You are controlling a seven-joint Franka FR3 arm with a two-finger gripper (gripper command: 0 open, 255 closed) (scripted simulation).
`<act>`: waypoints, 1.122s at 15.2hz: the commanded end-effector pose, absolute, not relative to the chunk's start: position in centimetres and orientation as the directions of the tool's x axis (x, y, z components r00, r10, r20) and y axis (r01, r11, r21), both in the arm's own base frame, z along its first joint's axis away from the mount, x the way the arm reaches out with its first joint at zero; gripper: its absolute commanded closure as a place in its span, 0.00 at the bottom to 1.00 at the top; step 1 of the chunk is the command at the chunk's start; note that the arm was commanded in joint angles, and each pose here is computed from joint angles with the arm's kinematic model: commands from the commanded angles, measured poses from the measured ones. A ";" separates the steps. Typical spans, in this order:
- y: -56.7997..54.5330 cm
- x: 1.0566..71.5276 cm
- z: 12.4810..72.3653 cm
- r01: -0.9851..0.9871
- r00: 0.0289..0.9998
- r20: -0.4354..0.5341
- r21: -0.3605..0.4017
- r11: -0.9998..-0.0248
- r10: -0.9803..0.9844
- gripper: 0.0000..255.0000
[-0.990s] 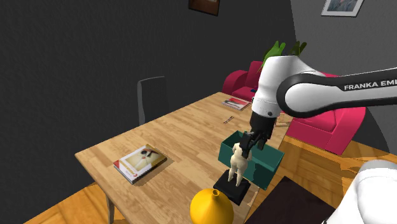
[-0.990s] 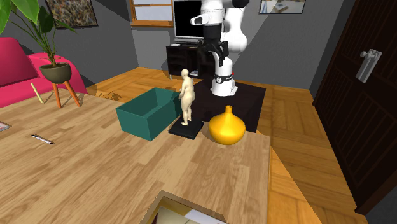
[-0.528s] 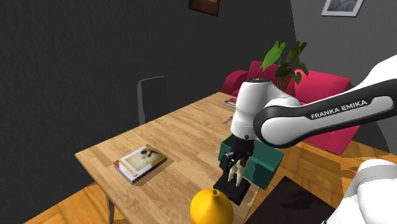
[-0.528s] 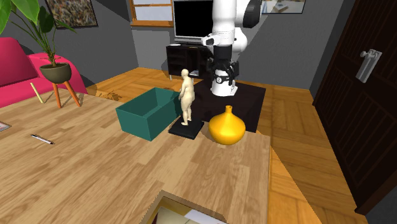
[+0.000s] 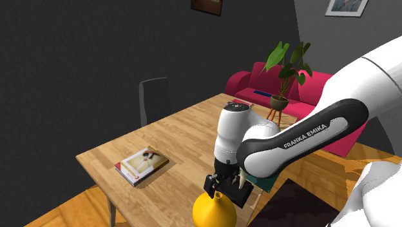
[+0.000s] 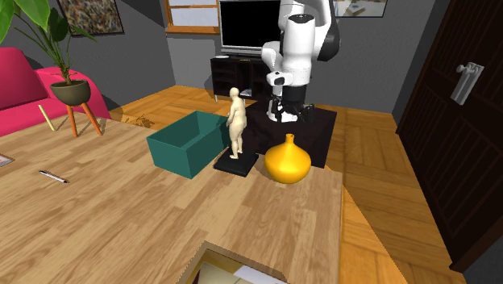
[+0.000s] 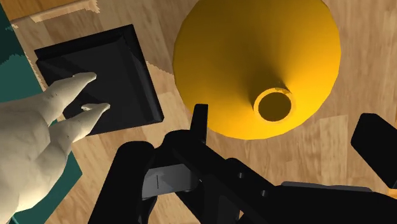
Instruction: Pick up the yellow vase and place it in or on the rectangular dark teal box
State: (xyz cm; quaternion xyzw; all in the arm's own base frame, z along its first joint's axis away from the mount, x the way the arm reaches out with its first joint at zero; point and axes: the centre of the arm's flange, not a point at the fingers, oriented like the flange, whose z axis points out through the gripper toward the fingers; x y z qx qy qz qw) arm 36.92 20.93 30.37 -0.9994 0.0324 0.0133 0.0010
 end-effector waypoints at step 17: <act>21.2 36.8 26.3 -0.065 0.998 -0.026 -0.001 -0.998 -0.065 1.00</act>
